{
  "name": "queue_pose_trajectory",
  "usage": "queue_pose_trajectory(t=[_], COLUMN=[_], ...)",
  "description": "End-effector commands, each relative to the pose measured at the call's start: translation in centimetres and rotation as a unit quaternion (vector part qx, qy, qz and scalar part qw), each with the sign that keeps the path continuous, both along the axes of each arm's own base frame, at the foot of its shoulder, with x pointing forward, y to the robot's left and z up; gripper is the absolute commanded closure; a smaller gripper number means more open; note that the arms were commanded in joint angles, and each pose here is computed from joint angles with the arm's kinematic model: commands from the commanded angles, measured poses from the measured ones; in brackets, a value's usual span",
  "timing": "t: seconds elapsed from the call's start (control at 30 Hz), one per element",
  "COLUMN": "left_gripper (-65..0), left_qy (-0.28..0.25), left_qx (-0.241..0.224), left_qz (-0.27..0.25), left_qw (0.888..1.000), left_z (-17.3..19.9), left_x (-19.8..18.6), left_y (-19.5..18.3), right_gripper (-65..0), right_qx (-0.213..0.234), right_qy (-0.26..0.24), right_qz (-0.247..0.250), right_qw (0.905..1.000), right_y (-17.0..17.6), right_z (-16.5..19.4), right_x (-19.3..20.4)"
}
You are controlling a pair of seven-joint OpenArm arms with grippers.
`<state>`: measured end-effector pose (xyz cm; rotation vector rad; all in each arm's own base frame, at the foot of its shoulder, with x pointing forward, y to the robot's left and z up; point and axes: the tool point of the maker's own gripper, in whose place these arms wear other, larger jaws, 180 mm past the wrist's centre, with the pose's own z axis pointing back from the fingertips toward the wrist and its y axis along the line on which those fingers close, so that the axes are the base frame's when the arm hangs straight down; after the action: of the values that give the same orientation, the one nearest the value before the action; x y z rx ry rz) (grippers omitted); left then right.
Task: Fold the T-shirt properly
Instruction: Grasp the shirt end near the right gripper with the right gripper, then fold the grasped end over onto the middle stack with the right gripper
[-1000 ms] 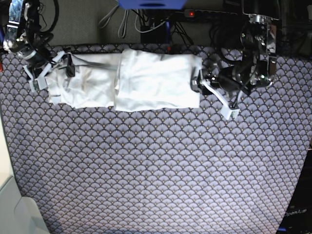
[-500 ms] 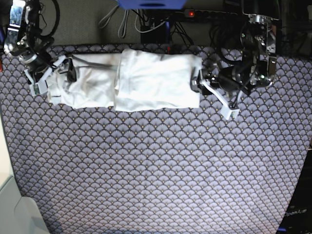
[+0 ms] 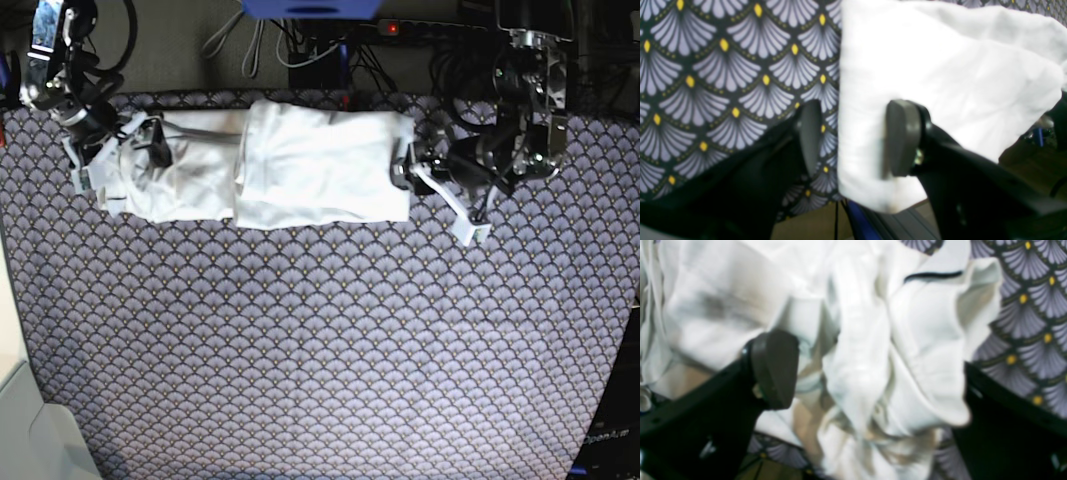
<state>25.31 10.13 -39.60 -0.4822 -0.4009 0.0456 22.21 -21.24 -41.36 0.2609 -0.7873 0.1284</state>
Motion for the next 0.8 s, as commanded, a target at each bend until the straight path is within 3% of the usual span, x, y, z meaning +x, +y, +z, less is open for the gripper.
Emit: queue_pose_trajectory(t=[0.0,0.1,0.33,0.5,0.7,0.77], left_gripper=[-31.6,-31.6,-31.6,-30.5,-13.4,-13.2], left_qy=[-0.016,-0.016,-0.016,-0.014,0.011,0.022], left_qx=[-0.006,-0.006,-0.006,-0.002,-0.005,-0.007], left_qz=[0.001,0.001,0.001,0.001,0.003,0.004], left_qw=[1.000,1.000,1.000,1.000,1.000,1.000], left_z=[0.9,0.9,0.9,0.7,-0.7,-1.3], left_x=[0.7,0.7,0.7,0.6,0.0,-0.3], left_y=[-0.1,-0.1,-0.1,0.0,0.2,0.2], right_gripper=[-46.4,-35.8,-1.4,0.0,0.0,0.0], right_qx=[0.003,0.010,0.019,0.010,-0.009,-0.015], right_qy=[-0.019,-0.003,0.011,-0.013,-0.070,-0.091], right_qz=[0.003,0.010,0.006,0.017,0.057,0.071], right_qw=[0.9998,0.9999,0.9997,0.9997,0.9959,0.9932], right_y=[-0.1,0.5,0.4,0.7,3.0,3.9], right_z=[0.9,-0.1,-1.4,0.3,4.9,6.7], right_x=[0.6,0.2,0.4,1.2,0.8,0.5])
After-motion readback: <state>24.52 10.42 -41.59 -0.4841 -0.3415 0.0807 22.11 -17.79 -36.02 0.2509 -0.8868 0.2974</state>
